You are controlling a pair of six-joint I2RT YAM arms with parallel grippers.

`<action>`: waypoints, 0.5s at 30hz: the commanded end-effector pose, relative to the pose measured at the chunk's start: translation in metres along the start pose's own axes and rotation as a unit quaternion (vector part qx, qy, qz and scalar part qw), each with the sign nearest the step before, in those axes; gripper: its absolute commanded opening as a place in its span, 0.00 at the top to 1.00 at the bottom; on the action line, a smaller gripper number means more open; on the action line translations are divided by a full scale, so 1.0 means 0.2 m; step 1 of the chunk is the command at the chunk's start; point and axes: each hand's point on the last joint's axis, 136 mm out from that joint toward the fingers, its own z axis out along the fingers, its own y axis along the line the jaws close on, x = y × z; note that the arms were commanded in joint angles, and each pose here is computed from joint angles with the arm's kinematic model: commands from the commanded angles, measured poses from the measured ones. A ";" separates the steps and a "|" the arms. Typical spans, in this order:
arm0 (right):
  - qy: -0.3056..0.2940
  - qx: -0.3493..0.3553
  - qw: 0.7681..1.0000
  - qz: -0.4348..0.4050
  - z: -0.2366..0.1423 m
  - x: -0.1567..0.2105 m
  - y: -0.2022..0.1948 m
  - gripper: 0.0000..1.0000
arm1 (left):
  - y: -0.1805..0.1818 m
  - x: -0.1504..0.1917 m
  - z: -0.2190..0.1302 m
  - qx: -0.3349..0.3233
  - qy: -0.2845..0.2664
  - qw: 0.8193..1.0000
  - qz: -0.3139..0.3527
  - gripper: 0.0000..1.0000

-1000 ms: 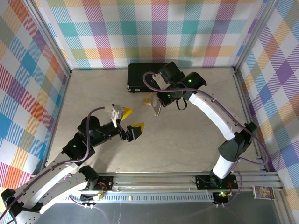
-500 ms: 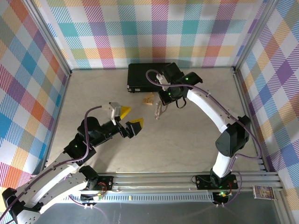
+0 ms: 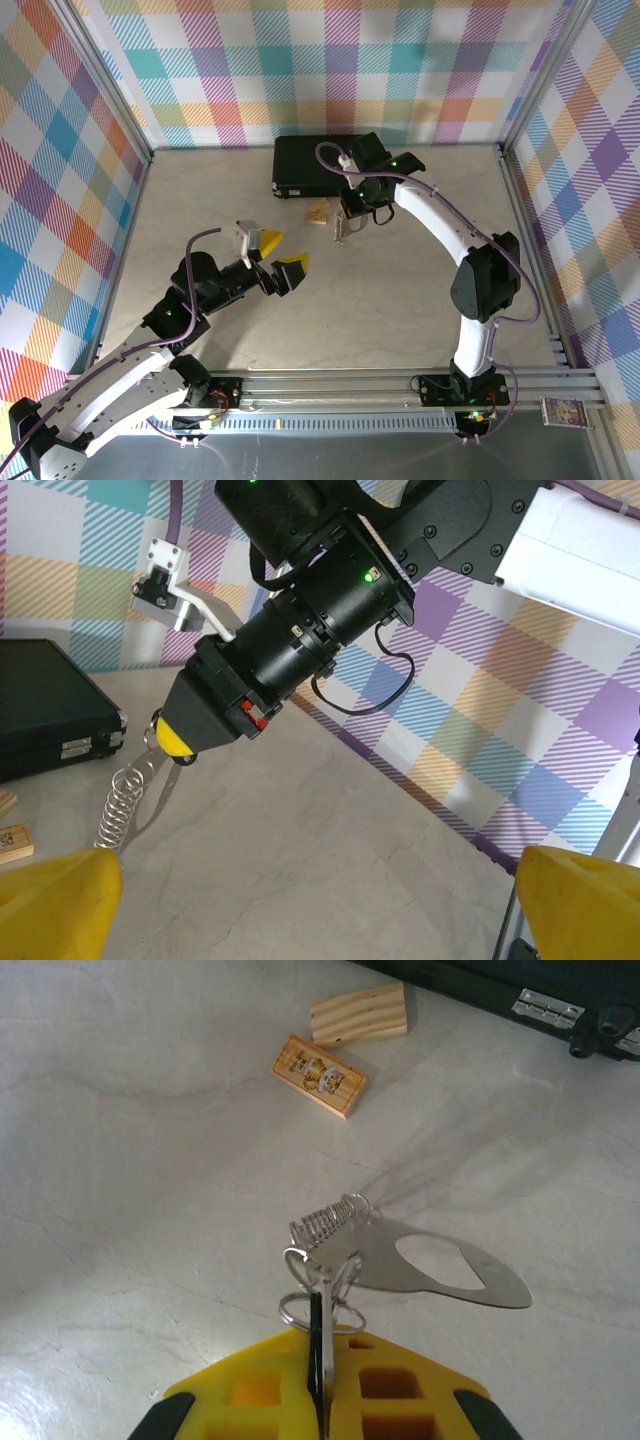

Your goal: Put the keys on the keyring

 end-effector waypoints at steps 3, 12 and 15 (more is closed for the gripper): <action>-0.001 -0.013 1.000 0.015 0.00 0.04 0.00 1.00 | 0.00 -0.01 0.01 0.002 -0.012 1.000 -0.003 0.00; 0.023 -0.030 0.999 0.034 -0.03 0.24 0.00 1.00 | 0.03 0.01 0.00 -0.013 -0.014 1.000 -0.001 0.00; 0.032 -0.042 0.998 0.045 -0.04 0.31 0.02 1.00 | 0.04 0.01 0.00 -0.015 -0.013 1.000 0.000 0.00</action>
